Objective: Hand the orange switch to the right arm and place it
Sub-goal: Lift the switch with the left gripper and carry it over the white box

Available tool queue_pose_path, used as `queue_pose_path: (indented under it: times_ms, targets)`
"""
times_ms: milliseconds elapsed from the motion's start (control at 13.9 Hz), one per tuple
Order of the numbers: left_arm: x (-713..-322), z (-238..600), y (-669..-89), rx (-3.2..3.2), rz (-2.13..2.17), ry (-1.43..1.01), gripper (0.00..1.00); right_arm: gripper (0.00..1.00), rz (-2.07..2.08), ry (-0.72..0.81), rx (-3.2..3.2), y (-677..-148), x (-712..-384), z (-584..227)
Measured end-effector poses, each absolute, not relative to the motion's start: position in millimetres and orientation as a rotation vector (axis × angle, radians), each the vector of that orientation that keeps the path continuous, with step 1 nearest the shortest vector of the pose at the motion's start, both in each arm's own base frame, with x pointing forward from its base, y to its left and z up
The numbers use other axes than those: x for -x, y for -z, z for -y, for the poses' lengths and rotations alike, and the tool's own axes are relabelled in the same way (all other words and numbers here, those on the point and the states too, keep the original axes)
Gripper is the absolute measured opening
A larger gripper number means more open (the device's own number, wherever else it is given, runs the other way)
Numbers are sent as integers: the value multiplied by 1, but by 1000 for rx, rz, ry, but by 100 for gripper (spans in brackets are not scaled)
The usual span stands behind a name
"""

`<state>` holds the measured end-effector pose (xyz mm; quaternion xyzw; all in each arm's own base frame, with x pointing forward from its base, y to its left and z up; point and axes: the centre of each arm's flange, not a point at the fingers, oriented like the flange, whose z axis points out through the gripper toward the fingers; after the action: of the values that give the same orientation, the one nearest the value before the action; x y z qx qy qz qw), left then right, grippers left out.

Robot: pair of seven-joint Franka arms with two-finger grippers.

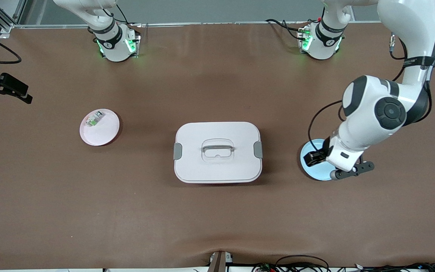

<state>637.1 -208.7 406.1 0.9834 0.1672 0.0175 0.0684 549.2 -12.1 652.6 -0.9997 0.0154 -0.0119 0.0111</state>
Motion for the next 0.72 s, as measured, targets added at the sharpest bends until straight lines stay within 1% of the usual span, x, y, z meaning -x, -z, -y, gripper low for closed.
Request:
queue_pose_path:
  times_ms: [358, 717]
  targets:
    - [-614, 300, -445, -2746, -855, 24, 72, 100, -42, 28, 3118, -654, -548, 11]
    - [-590, 386, -466, -2549, -1173, 137, 72, 100, -24, 0, 2995, -650, -547, -5]
